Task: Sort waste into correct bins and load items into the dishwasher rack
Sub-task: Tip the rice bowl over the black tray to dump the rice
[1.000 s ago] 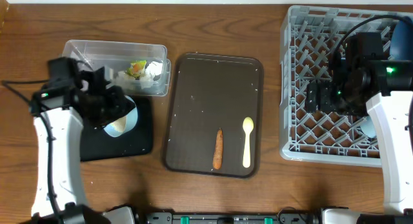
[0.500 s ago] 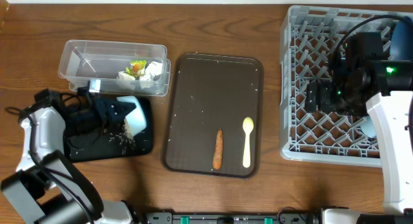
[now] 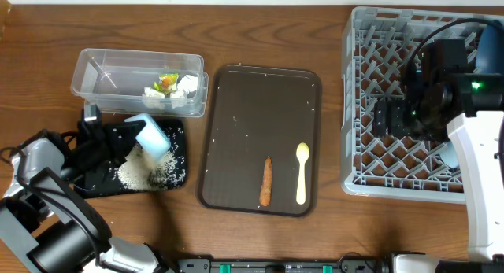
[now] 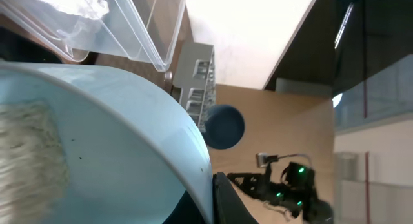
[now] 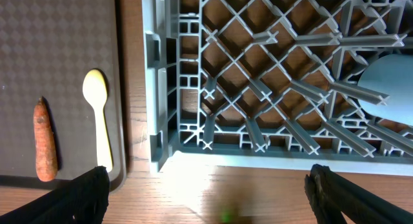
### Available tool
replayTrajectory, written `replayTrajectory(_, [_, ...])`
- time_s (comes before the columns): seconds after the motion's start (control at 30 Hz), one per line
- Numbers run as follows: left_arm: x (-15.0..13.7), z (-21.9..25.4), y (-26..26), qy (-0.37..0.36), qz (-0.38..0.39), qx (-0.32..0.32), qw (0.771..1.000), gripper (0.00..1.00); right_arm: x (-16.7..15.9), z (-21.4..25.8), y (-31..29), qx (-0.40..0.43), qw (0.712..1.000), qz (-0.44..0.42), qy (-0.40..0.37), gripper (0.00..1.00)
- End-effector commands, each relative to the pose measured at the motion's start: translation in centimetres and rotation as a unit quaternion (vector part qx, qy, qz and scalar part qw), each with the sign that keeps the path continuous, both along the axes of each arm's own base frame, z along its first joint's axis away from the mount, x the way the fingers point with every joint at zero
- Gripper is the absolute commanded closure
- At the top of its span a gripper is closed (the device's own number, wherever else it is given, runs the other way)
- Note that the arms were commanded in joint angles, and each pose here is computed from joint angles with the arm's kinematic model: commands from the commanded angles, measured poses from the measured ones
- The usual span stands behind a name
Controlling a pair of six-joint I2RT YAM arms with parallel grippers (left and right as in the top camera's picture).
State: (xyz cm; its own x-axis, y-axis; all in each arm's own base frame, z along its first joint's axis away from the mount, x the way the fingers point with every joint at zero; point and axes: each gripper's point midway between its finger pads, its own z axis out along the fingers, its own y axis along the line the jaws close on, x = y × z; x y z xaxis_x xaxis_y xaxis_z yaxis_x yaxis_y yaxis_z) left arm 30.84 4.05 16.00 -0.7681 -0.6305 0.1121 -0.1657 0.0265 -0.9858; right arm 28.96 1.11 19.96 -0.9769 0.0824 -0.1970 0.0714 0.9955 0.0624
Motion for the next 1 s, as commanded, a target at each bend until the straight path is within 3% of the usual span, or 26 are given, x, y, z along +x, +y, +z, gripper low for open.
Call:
replayTrajectory(0.0, [0.1,0.5,0.5,0.010,0.017,-0.034,0.999,0.94,-0.2,0.1,-0.3,-0.006,1.000,-0.001,-0.002,0.04])
replayTrajectory(0.37, [0.0,0.1,0.6,0.016,0.015,-0.024,0.999,0.94,-0.2,0.1,-0.3,-0.006,1.000,-0.001,-0.001,0.04])
replayTrajectory(0.53, [-0.7,-3.0,0.8,0.094,0.003,0.027,0.995,0.94,-0.2,0.1,-0.3,-0.006,1.000,-0.001,-0.001,0.04])
replayTrajectory(0.6, [-0.3,-2.0,0.8,0.069,0.008,0.008,0.998,0.94,-0.2,0.1,-0.3,-0.006,1.000,-0.001,-0.002,0.04])
replayTrajectory(0.7, [0.4,1.0,0.8,-0.033,0.020,-0.021,0.999,0.94,-0.2,0.1,-0.3,-0.006,1.000,-0.001,-0.001,0.04])
replayTrajectory(0.8, [0.5,0.3,1.0,-0.035,0.014,0.005,0.999,0.94,-0.4,0.0,-0.3,-0.006,1.000,-0.001,0.002,0.04])
replayTrajectory(0.9, [0.2,-0.8,0.9,0.020,0.012,0.000,1.000,0.94,-0.4,0.0,-0.3,-0.006,1.000,-0.001,0.004,0.04])
replayTrajectory(0.97, [0.4,1.1,0.9,-0.031,0.020,-0.023,0.999,0.94,-0.4,0.0,-0.3,-0.006,1.000,-0.001,0.004,0.04])
